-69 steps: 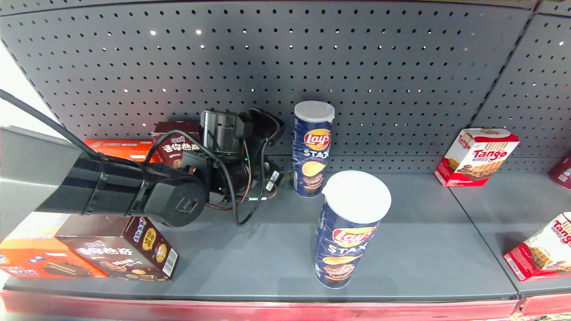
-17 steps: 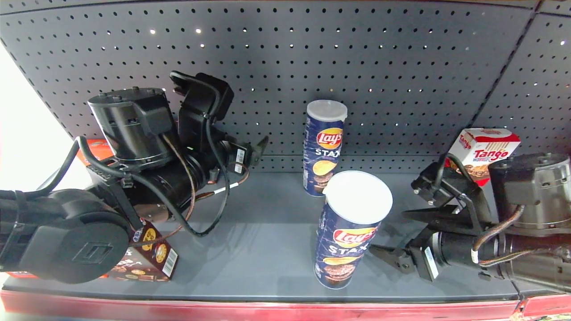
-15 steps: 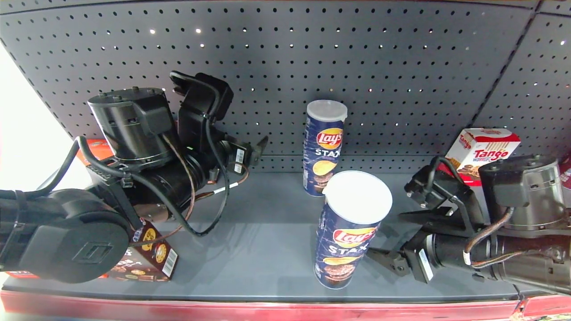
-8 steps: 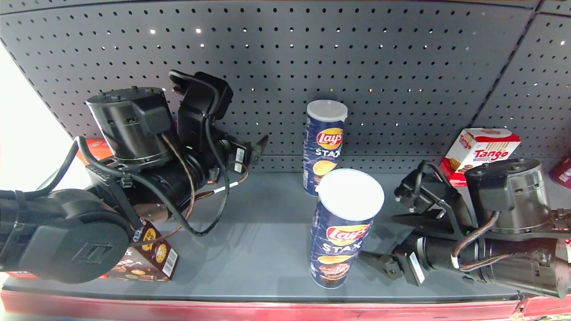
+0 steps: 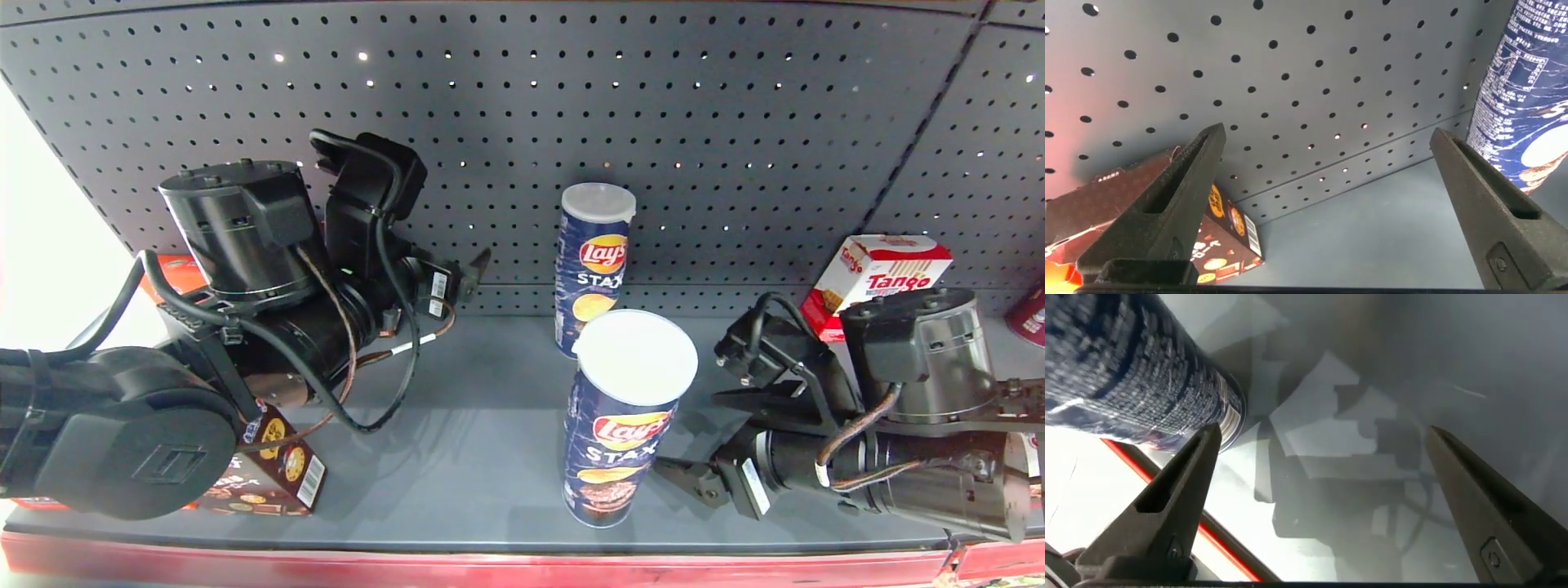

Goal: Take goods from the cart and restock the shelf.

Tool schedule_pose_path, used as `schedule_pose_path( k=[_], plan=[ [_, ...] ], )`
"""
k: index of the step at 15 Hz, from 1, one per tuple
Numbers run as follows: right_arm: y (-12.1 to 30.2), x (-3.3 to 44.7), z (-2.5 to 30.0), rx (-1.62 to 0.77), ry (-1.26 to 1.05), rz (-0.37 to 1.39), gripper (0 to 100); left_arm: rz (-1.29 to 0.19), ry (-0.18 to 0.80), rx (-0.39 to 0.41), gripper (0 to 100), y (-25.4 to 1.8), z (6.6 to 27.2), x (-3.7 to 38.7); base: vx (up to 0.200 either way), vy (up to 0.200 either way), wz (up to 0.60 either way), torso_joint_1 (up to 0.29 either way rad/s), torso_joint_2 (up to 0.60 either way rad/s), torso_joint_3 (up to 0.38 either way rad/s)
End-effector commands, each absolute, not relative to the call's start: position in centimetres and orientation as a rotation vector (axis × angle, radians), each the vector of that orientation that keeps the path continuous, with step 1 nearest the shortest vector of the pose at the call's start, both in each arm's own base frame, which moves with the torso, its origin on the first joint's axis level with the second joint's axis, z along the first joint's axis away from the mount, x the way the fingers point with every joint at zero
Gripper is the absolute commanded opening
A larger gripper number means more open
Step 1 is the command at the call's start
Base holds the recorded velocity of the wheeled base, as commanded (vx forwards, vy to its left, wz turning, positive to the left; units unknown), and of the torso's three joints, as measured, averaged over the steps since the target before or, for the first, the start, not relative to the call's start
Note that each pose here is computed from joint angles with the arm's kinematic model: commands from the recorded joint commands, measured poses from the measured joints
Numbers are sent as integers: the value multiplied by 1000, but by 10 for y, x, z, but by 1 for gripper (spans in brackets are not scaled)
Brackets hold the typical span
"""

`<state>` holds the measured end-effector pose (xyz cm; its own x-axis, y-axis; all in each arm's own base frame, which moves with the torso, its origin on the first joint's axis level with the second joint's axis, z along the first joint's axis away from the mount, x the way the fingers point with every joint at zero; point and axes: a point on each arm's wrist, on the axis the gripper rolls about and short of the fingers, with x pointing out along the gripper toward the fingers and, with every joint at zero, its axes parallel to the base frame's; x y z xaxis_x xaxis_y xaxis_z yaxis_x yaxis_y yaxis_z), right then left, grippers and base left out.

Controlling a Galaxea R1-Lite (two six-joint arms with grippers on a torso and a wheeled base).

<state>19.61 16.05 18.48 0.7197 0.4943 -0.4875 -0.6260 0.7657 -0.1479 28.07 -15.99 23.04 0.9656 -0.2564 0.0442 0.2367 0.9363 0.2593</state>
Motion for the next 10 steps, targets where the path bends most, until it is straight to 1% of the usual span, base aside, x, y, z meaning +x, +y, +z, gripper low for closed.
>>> schedule_pose_path(
  k=[1,5,7,8,9,10],
  plan=[
    [164,196,184,-326,444,641,100,-252,-76,257,100,-160,230,281,0,0,0,0,0,0],
    [164,196,183,-336,444,634,100,-242,-77,257,100,-157,230,283,0,0,0,0,0,0],
    [154,195,188,-320,427,600,100,-244,-68,260,100,-157,228,282,0,0,0,0,0,0],
    [143,195,199,-296,385,560,100,-245,-71,261,100,-155,231,279,0,0,0,0,0,0],
    [131,194,210,-270,337,522,100,-247,-95,252,100,-152,241,271,0,0,0,0,0,0],
    [115,188,225,-241,282,476,100,-251,-94,254,100,-148,248,262,0,0,0,0,0,0]
  ],
)
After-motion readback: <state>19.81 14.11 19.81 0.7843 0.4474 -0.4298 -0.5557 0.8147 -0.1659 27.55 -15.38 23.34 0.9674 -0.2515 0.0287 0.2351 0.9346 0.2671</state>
